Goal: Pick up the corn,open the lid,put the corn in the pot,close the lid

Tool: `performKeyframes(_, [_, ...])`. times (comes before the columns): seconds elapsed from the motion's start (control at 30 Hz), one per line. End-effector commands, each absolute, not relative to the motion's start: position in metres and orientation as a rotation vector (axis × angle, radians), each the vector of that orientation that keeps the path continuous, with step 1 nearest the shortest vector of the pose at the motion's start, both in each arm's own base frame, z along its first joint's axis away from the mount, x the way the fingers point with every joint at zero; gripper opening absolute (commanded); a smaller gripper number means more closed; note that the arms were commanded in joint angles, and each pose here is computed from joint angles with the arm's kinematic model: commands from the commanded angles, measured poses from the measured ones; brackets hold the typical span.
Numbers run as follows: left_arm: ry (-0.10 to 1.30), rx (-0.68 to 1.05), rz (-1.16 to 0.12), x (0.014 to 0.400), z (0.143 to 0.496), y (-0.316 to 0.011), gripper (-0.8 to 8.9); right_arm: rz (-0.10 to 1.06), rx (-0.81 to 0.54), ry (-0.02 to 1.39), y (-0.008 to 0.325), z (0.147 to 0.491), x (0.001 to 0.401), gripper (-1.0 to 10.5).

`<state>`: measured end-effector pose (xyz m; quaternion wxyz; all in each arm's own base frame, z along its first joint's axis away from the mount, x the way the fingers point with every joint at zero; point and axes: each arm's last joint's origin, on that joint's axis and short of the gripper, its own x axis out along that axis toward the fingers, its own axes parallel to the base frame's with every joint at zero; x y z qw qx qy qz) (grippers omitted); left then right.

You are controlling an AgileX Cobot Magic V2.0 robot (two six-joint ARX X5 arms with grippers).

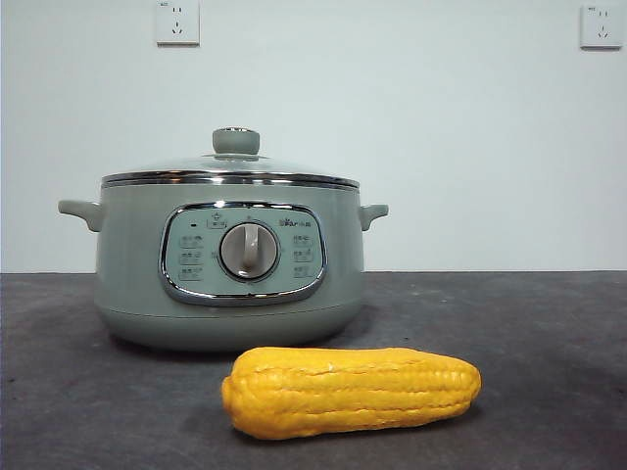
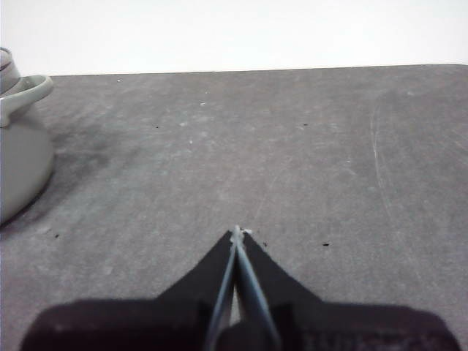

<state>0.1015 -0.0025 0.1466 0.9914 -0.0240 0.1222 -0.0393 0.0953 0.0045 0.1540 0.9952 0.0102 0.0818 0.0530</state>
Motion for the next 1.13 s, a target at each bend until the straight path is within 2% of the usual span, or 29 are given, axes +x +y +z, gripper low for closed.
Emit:
performKeyframes(0.03, [0.248,-0.056,-0.076,0.102,0.144,-0.002,-0.01,0.107,0.040,0.161,0.005,0.152,0.096,0.0])
performKeyframes(0.17, [0.245,-0.062,-0.075,0.102,0.144,-0.002,-0.04,0.104,0.045,0.159,0.004,0.152,0.096,-0.1])
performKeyframes(0.27, [0.233,-0.063,-0.077,0.102,0.146,-0.002,-0.05,0.088,0.139,0.152,0.004,0.153,0.096,-0.1])
performKeyframes(0.37, [0.230,-0.066,-0.106,0.102,0.148,-0.003,-0.05,0.091,0.163,0.127,0.004,0.158,0.096,-0.1])
performKeyframes(0.63, [0.187,-0.122,-0.181,0.103,0.178,-0.005,-0.06,0.118,0.188,0.101,0.005,0.192,0.091,-0.1])
performKeyframes(0.87, [0.166,-0.180,-0.257,0.106,0.222,-0.008,-0.07,0.281,0.215,0.157,0.010,0.230,0.094,-0.1])
performKeyframes(0.97, [0.197,-0.204,-0.298,0.110,0.239,-0.010,-0.06,0.328,0.221,0.208,0.011,0.248,0.099,-0.1])
performKeyframes(1.13, [0.280,-0.222,-0.407,0.118,0.260,-0.016,-0.06,0.402,0.156,0.322,0.014,0.273,0.108,-0.1])
